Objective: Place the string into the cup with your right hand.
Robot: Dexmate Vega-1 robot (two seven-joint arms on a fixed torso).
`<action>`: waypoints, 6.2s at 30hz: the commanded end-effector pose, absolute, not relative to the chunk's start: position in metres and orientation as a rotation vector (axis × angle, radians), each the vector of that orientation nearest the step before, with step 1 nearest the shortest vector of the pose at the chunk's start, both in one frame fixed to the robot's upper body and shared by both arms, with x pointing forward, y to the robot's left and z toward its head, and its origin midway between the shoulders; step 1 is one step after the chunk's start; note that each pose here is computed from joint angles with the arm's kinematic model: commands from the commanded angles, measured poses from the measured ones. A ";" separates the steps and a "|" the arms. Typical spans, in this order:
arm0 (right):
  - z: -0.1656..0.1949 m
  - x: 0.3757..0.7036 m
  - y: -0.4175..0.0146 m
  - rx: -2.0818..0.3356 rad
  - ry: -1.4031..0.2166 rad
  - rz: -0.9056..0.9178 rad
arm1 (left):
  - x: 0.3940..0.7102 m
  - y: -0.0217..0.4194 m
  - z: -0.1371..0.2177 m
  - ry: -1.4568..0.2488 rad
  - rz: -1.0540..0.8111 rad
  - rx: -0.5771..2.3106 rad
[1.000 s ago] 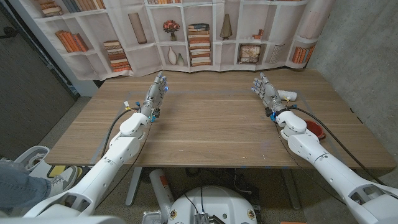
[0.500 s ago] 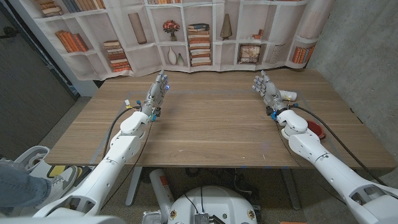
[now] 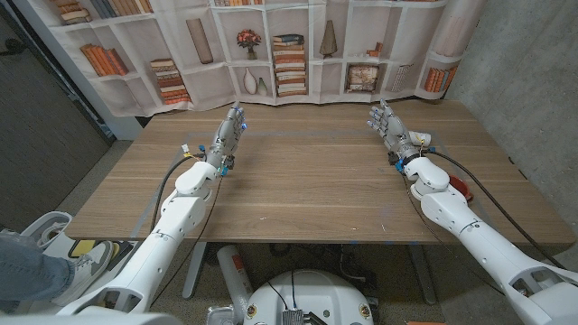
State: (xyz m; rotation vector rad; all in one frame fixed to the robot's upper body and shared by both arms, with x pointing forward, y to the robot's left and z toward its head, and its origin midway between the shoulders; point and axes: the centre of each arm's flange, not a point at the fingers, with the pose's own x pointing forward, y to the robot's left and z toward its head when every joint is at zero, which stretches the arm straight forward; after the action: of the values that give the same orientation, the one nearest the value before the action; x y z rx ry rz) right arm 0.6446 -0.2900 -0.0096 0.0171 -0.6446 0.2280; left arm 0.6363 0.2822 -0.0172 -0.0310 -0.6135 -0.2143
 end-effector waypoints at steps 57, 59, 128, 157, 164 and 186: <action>0.015 0.600 -0.321 -0.270 -0.695 0.185 | 0.613 0.273 -0.023 -0.627 -0.231 -0.045; 0.015 0.599 -0.322 -0.291 -0.695 0.172 | 0.613 0.272 -0.023 -0.626 -0.236 -0.038; 0.032 0.602 -0.354 -0.709 -0.618 0.046 | 0.601 0.258 -0.027 -0.598 -0.234 -0.008; 0.033 0.597 -0.375 -0.803 -0.582 -0.053 | 0.594 0.255 -0.031 -0.600 -0.235 0.005; 0.032 0.598 -0.380 -0.835 -0.551 -0.073 | 0.593 0.256 -0.028 -0.606 -0.234 0.006; 0.038 0.596 -0.399 -0.911 -0.509 -0.161 | 0.590 0.254 -0.019 -0.628 -0.238 0.017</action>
State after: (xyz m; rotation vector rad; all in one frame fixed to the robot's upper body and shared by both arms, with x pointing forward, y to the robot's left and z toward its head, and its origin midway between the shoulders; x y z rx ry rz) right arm 0.5973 -0.3926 0.0335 -0.8649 -0.5230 -0.1216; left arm 0.5894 0.2550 -0.0213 0.0141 -0.6207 -0.2369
